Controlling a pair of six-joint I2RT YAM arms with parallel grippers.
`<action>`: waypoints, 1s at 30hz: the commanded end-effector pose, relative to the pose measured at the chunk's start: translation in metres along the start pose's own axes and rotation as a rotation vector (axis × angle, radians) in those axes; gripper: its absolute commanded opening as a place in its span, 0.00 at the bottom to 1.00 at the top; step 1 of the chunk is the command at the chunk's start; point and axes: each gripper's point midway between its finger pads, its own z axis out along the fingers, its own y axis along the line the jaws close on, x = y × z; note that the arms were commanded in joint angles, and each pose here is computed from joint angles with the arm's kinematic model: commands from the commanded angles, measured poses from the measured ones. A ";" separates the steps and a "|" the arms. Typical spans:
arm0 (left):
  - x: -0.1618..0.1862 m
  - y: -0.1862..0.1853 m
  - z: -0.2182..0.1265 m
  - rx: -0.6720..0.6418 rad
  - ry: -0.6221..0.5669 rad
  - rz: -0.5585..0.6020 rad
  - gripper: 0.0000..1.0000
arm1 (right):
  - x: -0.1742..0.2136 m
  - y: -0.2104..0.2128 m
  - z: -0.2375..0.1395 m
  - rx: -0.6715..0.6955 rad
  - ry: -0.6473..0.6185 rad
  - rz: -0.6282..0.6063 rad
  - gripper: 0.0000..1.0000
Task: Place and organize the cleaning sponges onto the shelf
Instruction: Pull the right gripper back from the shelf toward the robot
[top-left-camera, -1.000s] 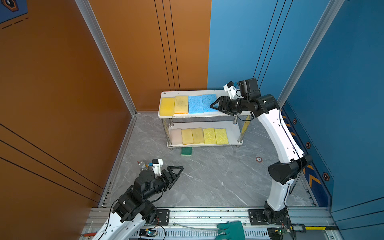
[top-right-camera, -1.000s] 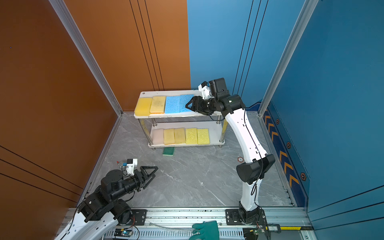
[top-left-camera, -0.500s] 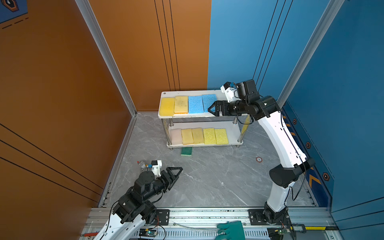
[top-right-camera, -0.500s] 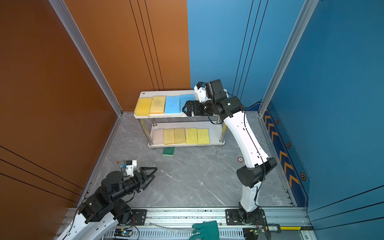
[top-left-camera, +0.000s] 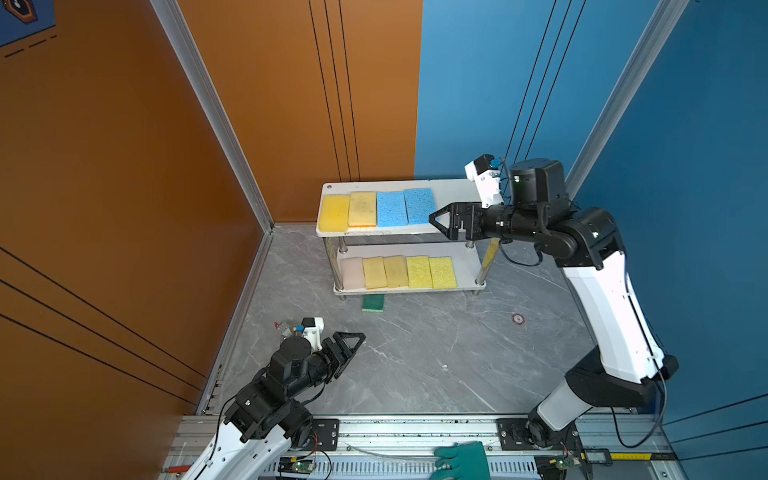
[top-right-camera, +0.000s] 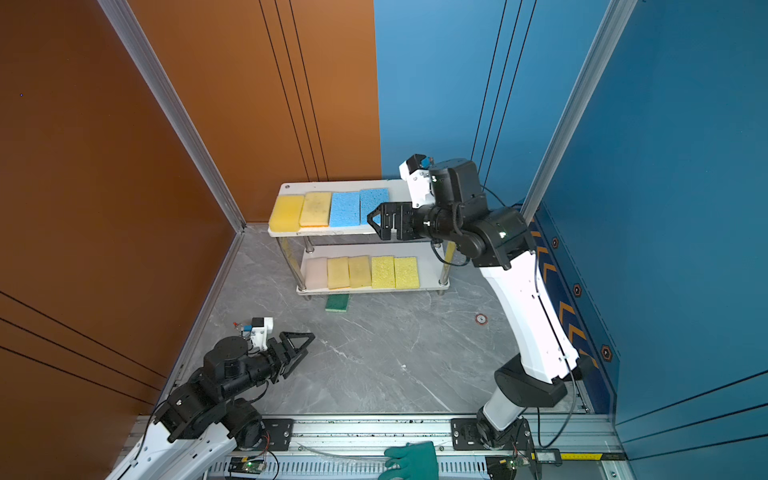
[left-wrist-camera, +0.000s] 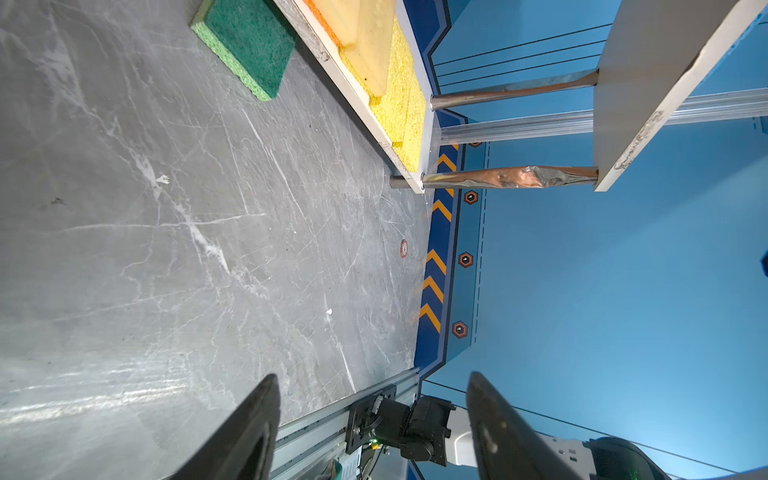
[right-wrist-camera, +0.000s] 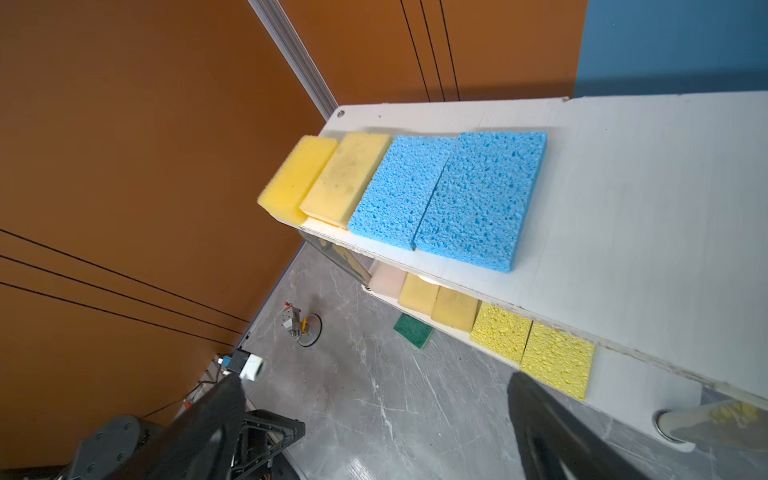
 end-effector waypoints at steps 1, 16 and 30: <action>-0.004 -0.008 -0.005 -0.006 -0.011 0.048 0.72 | 0.003 0.005 -0.031 -0.004 -0.042 0.072 1.00; 0.001 -0.015 -0.014 -0.016 0.017 0.101 0.78 | 0.081 -0.023 -0.081 0.002 -0.094 0.339 1.00; 0.009 0.007 -0.029 -0.011 0.013 0.065 0.85 | 0.197 -0.076 -0.039 0.052 -0.035 0.634 1.00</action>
